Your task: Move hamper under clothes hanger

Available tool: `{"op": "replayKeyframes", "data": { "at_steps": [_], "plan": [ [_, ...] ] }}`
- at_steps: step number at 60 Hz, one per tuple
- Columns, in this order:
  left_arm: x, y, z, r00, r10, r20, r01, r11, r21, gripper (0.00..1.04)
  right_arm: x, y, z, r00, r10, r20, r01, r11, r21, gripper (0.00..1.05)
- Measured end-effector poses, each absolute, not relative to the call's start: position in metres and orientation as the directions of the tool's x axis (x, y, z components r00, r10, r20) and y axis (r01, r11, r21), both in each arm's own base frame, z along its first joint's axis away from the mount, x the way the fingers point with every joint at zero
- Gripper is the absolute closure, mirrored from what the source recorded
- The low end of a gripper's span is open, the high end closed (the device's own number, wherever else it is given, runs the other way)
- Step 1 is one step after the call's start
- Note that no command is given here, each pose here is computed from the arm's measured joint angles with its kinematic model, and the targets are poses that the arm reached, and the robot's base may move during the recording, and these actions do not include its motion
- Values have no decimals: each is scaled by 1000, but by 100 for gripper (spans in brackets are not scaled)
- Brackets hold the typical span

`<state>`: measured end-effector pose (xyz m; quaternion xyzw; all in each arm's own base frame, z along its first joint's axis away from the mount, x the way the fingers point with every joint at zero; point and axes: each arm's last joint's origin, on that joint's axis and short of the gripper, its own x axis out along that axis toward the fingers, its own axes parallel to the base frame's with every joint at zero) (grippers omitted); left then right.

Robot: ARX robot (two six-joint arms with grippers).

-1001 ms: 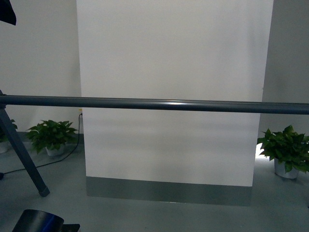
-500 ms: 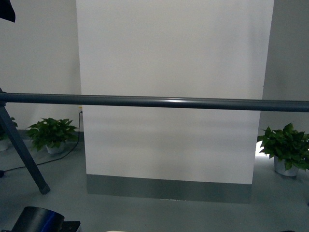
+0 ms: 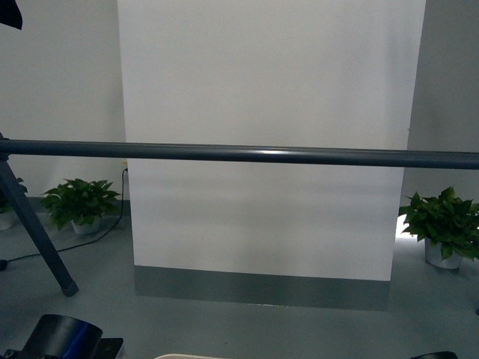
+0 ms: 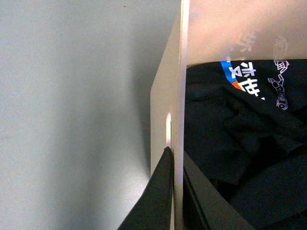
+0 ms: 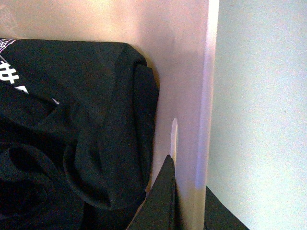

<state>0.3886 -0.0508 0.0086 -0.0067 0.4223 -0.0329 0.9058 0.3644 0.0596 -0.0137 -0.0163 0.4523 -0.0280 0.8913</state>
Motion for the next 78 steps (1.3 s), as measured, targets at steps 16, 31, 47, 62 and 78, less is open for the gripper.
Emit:
{"op": "replayKeyframes", "data": {
  "at_steps": [16, 31, 47, 62, 78],
  "plan": [
    [387, -56, 6, 610, 39, -791, -55, 998, 7, 101, 363, 65, -15, 578, -55, -814, 178, 982, 60, 102],
    [390, -59, -7, 592, 37, -805, -63, 998, 0, 101, 361, 65, -25, 564, -57, -824, 186, 981, 59, 102],
    [388, -60, -24, 564, 38, -825, -80, 997, -9, 101, 358, 65, -35, 551, -62, -833, 188, 981, 51, 102],
    [389, -60, -25, 572, 33, -819, -90, 996, -23, 101, 359, 64, -39, 553, -64, -830, 190, 980, 51, 102],
    [389, -60, -28, 580, 27, -814, -106, 993, -43, 101, 361, 63, -47, 552, -69, -831, 197, 979, 49, 102]
  ]
}}
